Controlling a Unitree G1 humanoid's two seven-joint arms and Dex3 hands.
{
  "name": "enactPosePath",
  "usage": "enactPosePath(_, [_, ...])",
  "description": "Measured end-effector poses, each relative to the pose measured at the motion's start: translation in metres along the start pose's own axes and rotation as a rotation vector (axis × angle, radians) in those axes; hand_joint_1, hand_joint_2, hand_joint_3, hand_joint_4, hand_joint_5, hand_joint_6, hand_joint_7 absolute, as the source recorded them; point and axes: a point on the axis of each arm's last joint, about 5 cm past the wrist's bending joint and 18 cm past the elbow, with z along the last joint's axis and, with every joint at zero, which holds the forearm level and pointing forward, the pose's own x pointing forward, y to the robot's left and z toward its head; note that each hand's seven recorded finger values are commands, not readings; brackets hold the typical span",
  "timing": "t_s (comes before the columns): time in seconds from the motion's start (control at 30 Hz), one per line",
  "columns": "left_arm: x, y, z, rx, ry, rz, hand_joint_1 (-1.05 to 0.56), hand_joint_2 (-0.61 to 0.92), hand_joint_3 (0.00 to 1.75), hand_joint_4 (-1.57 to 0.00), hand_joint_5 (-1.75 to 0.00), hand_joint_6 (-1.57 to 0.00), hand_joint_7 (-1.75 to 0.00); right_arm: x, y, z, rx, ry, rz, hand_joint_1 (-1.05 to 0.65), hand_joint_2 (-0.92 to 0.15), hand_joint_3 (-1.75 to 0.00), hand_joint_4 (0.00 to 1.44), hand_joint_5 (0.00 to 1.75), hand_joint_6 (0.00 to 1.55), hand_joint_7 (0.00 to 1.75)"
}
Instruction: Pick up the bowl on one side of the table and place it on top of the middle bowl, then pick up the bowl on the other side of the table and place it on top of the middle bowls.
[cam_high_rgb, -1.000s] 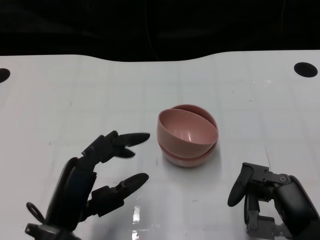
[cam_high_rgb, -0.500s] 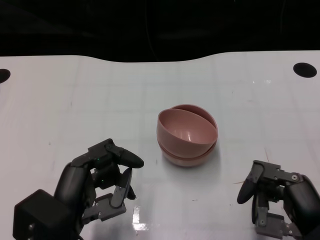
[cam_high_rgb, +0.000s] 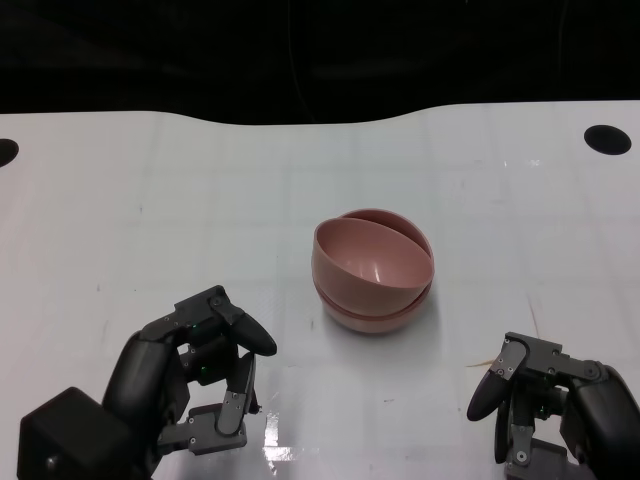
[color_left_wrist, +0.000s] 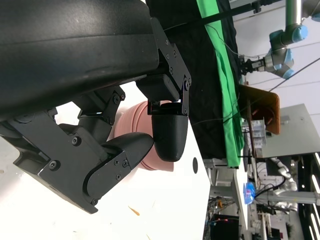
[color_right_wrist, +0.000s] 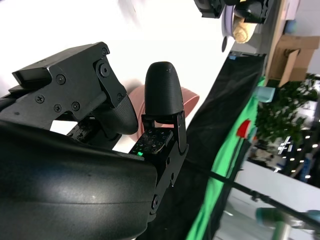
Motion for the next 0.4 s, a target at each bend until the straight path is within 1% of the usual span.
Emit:
enactPosePath(0.2, [-0.0017, 0.0024, -0.0009, -0.004, 0.006, -0.022, -0.21, 0.38, 1.36, -0.89, -1.75, -0.8, -1.49, 0.0008, -0.0012, -0.0054, -0.022, -0.027, 0.007, -0.03, -0.33, -1.49, 0.86, 1.7, 0.82, 1.34])
enactPosePath(0.4, [-0.0023, 0.0038, -0.0013, -0.002, 0.01, -0.032, -0.2, 0.4, 1.35, -0.89, -1.75, -0.79, -1.5, 0.002, -0.002, -0.0073, -0.036, -0.05, 0.012, -0.03, -0.32, -1.49, 0.85, 1.71, 0.82, 1.35])
